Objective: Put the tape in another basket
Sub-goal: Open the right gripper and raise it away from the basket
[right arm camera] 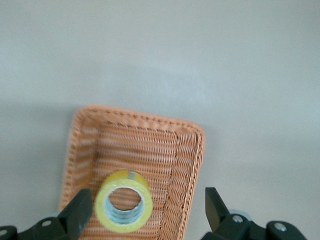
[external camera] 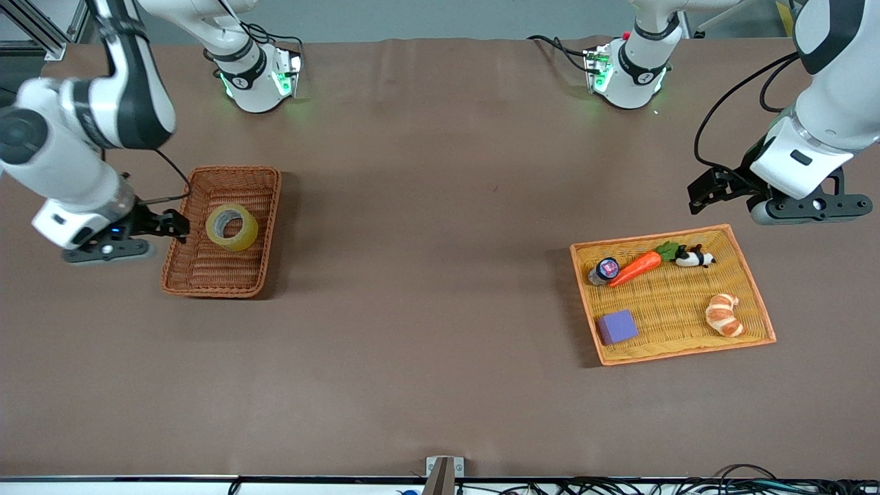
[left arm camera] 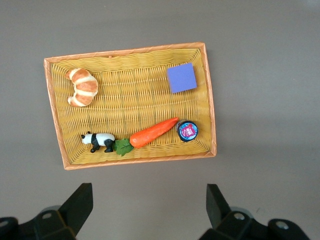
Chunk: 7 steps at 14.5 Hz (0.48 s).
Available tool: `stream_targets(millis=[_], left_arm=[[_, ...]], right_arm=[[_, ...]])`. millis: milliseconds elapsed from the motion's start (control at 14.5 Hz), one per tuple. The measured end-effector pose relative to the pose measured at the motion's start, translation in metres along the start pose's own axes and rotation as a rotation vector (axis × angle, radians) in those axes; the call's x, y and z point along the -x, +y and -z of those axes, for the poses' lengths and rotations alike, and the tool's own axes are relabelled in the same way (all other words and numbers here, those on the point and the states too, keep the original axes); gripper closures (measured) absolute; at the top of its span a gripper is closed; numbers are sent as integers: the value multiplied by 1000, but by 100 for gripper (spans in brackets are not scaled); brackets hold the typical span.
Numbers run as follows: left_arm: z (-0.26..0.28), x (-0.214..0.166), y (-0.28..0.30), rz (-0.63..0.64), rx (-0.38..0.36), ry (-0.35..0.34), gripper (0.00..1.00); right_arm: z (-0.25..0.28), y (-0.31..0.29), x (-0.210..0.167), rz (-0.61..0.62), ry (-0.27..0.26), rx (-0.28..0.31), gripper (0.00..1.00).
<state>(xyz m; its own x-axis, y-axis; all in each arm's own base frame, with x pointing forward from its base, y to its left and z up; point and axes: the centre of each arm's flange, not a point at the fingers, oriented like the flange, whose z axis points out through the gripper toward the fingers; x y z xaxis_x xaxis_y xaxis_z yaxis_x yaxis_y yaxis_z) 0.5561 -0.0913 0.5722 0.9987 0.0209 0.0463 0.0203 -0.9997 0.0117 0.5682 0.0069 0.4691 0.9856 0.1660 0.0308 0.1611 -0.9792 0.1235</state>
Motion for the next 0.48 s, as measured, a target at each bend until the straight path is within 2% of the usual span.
stream_targets(millis=[138, 276, 484], left_arm=[[0, 0, 0, 0, 0, 0, 0], [0, 0, -1, 2, 0, 1, 0], [0, 0, -2, 3, 0, 1, 0]], right_arm=[[50, 3, -10, -13, 12, -7, 0], [99, 7, -11, -36, 11, -48, 0], [173, 16, 4, -54, -33, -68, 0]])
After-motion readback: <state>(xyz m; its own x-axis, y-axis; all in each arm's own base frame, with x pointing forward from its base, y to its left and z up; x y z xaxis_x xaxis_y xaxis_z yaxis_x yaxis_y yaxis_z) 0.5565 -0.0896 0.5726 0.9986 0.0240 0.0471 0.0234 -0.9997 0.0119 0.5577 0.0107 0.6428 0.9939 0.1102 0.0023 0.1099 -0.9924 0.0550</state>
